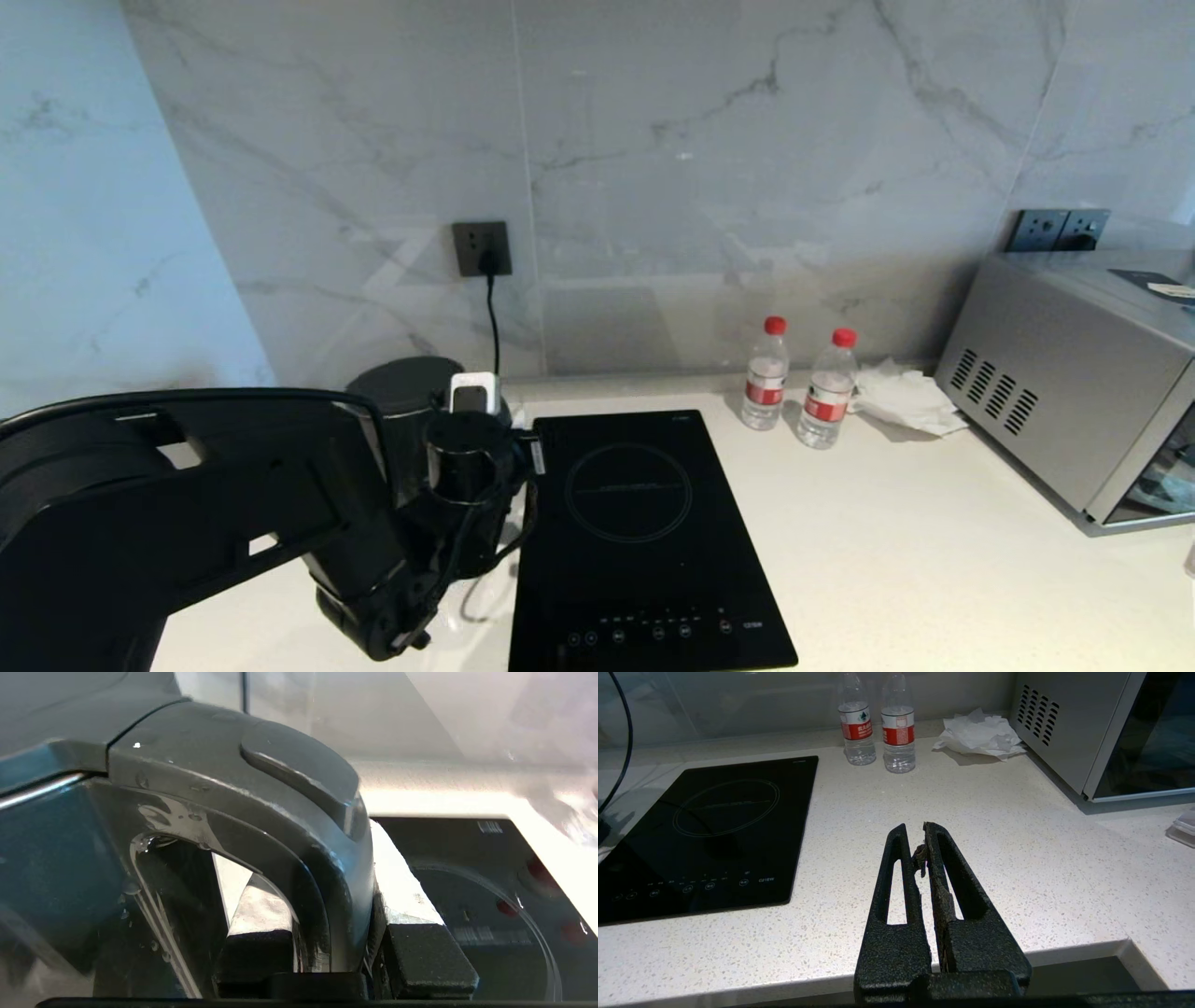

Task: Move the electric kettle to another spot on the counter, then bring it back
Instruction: Place it on the power base

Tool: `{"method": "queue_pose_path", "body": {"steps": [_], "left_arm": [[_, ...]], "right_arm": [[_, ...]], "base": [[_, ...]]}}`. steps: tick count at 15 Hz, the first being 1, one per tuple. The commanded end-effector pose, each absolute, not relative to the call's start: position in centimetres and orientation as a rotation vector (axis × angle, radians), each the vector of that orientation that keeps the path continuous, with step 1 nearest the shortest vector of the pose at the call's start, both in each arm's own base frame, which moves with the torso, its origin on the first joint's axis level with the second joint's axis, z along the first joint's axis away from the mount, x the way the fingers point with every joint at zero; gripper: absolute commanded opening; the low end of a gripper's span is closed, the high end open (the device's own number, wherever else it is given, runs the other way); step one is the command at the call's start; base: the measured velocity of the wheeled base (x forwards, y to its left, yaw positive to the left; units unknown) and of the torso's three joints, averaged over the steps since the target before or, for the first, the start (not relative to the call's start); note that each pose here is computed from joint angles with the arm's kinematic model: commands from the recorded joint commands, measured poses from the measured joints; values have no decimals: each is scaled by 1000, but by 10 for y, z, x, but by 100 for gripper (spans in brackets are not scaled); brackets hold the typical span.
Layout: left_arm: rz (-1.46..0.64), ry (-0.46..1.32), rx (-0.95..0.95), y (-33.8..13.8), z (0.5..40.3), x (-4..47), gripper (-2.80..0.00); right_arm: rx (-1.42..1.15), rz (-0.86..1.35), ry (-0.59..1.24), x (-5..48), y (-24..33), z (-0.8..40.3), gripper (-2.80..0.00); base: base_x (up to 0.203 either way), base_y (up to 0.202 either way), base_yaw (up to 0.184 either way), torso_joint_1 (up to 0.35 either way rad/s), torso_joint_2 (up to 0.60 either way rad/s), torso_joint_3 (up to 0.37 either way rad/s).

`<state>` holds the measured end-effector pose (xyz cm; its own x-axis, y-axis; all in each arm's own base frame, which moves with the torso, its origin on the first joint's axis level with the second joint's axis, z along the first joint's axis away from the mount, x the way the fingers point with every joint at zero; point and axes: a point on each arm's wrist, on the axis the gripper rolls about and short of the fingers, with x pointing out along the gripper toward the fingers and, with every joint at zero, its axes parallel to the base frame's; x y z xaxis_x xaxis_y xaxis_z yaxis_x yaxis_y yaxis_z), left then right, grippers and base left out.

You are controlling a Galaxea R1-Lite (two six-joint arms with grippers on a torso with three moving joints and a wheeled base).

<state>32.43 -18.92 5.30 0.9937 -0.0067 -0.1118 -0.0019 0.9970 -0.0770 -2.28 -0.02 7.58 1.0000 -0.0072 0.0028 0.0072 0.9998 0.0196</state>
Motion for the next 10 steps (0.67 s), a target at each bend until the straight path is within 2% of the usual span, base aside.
{"method": "queue_pose_path", "body": {"steps": [1, 4, 10], "left_arm": [[19, 134, -66, -178, 54, 316, -280], [33, 150, -61, -165, 58, 308, -280], [19, 158, -48, -168, 56, 305, -280]], "right_arm": [[20, -8, -3, -23, 0, 76, -280], [20, -8, -3, -23, 0, 76, -280], [20, -8, -3, -23, 0, 76, -280]], "base": [[0, 0, 0, 0, 0, 0], [0, 0, 0, 0, 0, 0], [0, 0, 0, 0, 0, 0]]}}
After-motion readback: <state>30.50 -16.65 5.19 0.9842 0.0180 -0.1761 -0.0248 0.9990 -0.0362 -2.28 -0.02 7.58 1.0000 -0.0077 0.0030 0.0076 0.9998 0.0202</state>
